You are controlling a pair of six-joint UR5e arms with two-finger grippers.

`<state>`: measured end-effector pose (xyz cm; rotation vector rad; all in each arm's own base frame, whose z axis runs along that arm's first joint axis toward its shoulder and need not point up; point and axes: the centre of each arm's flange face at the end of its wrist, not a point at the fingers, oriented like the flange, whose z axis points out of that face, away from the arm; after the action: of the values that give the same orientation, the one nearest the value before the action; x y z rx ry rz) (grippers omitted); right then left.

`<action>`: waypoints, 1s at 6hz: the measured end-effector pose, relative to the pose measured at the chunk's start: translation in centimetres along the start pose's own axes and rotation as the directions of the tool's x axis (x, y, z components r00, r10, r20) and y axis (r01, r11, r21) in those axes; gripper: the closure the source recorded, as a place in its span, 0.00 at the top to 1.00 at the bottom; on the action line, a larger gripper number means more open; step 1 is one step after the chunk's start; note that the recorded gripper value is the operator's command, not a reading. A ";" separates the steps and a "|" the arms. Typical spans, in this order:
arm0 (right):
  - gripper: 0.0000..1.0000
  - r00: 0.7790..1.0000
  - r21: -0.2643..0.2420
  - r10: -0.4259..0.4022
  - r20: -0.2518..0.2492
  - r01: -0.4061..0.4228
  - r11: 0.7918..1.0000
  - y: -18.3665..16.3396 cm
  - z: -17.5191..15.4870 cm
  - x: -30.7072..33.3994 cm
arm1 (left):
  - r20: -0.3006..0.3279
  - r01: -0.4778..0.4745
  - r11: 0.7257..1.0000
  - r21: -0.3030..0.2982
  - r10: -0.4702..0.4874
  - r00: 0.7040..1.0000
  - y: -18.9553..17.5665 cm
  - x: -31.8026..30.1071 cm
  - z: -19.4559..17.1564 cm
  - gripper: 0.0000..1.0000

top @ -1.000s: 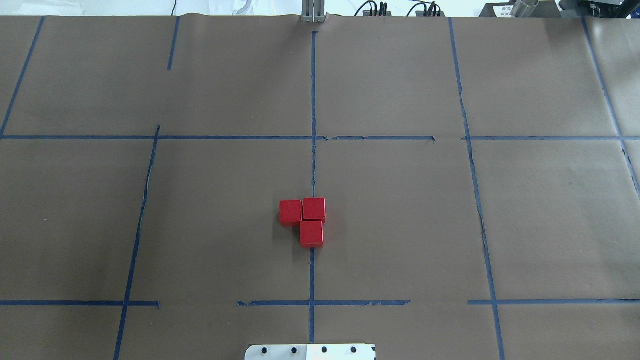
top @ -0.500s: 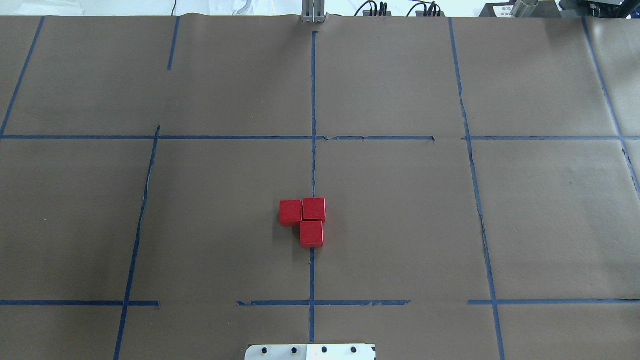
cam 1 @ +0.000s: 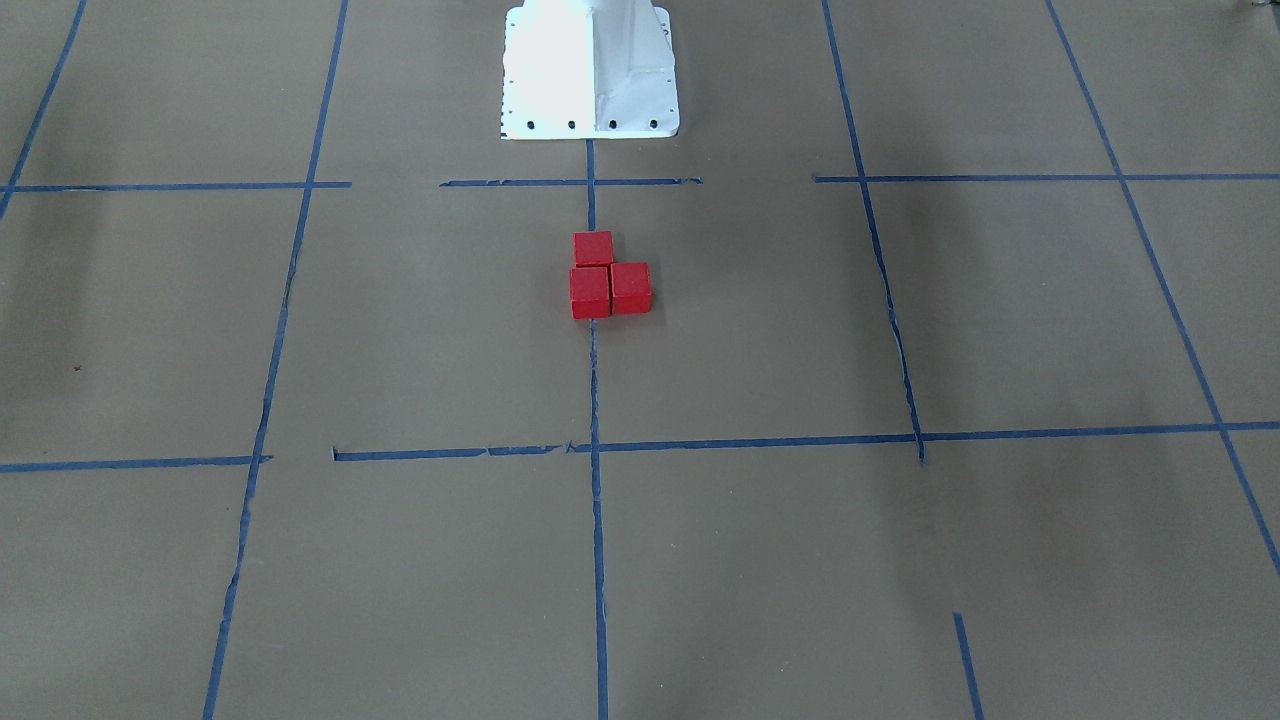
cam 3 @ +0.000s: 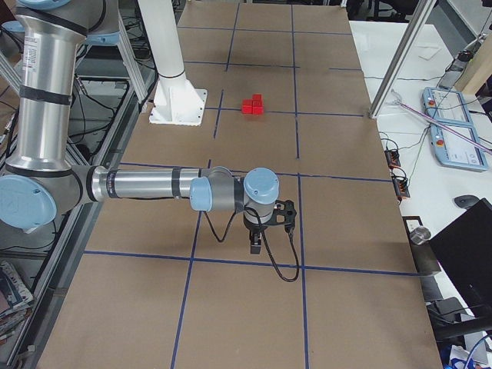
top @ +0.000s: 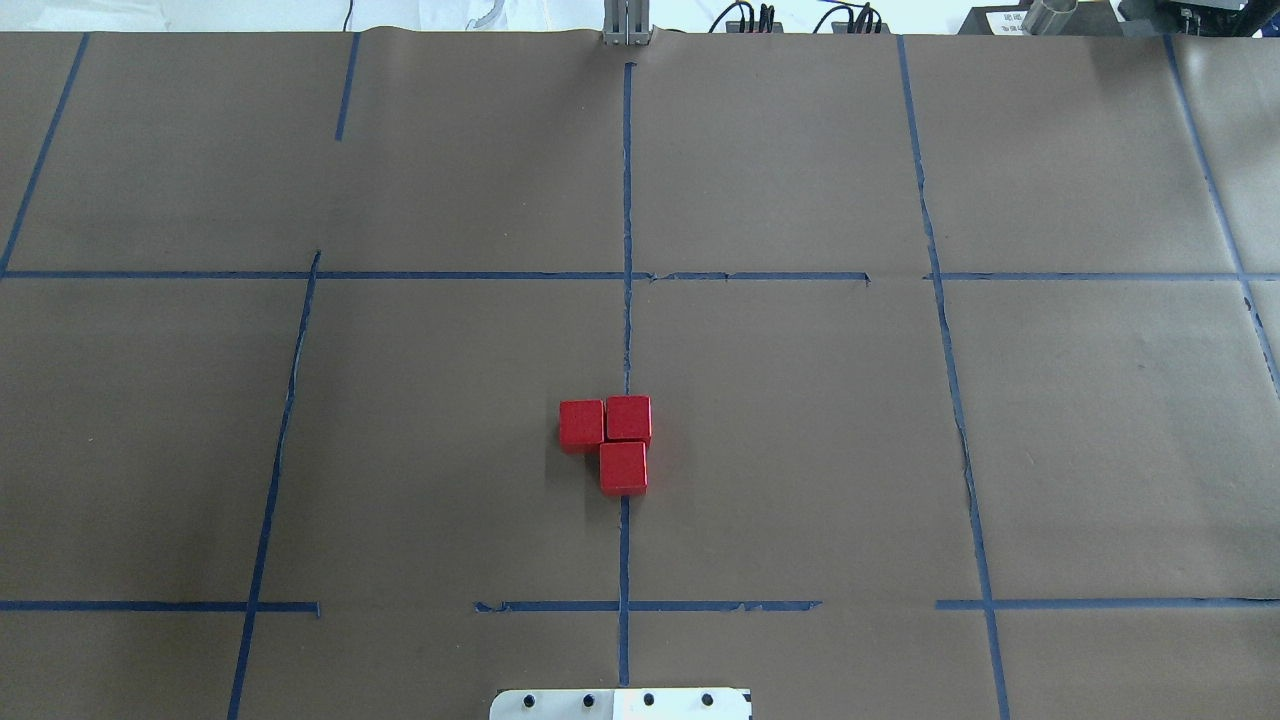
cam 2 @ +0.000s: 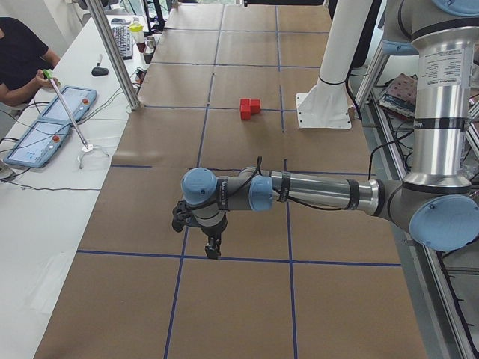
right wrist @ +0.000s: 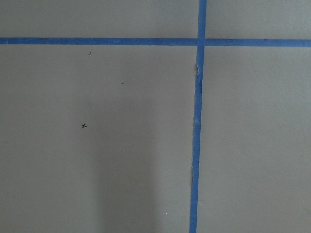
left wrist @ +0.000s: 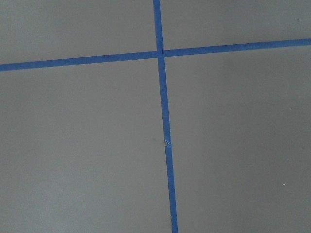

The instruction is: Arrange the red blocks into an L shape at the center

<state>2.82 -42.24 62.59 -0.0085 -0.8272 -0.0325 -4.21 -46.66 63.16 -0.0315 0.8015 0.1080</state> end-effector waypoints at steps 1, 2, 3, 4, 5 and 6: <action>1.00 1.000 0.001 -0.001 0.001 0.001 1.000 0.0 0.0 0.0 | 0.000 0.002 1.000 -0.001 -0.002 1.000 0.0 -0.1 0.1 1.00; 1.00 1.000 0.003 -0.004 0.003 0.004 1.000 0.0 -0.1 -0.1 | 0.000 0.004 1.000 -0.003 -0.004 1.000 0.1 -0.2 0.2 1.00; 1.00 1.000 0.006 -0.008 0.004 0.008 1.000 0.0 -0.2 -0.3 | 0.000 0.006 1.000 -0.005 -0.006 1.000 0.1 -0.3 0.3 1.00; 1.00 1.000 0.008 -0.013 -0.002 0.013 1.000 0.0 -0.3 -0.3 | -0.001 0.007 1.000 -0.007 -0.007 1.000 0.2 -0.3 0.3 1.00; 1.00 1.000 0.010 -0.018 -0.020 0.018 1.000 0.0 -0.3 -0.1 | -0.001 0.008 1.000 -0.007 -0.008 1.000 0.2 -0.4 0.4 1.00; 1.00 0.999 0.009 -0.020 -0.043 0.020 1.000 0.0 -0.3 0.2 | -0.001 0.007 1.000 -0.007 -0.007 1.000 0.2 -0.4 0.4 1.00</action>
<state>3.17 -42.24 62.49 0.0092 -0.7846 -0.0474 -4.22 -46.46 63.68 -0.0410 0.8016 0.1037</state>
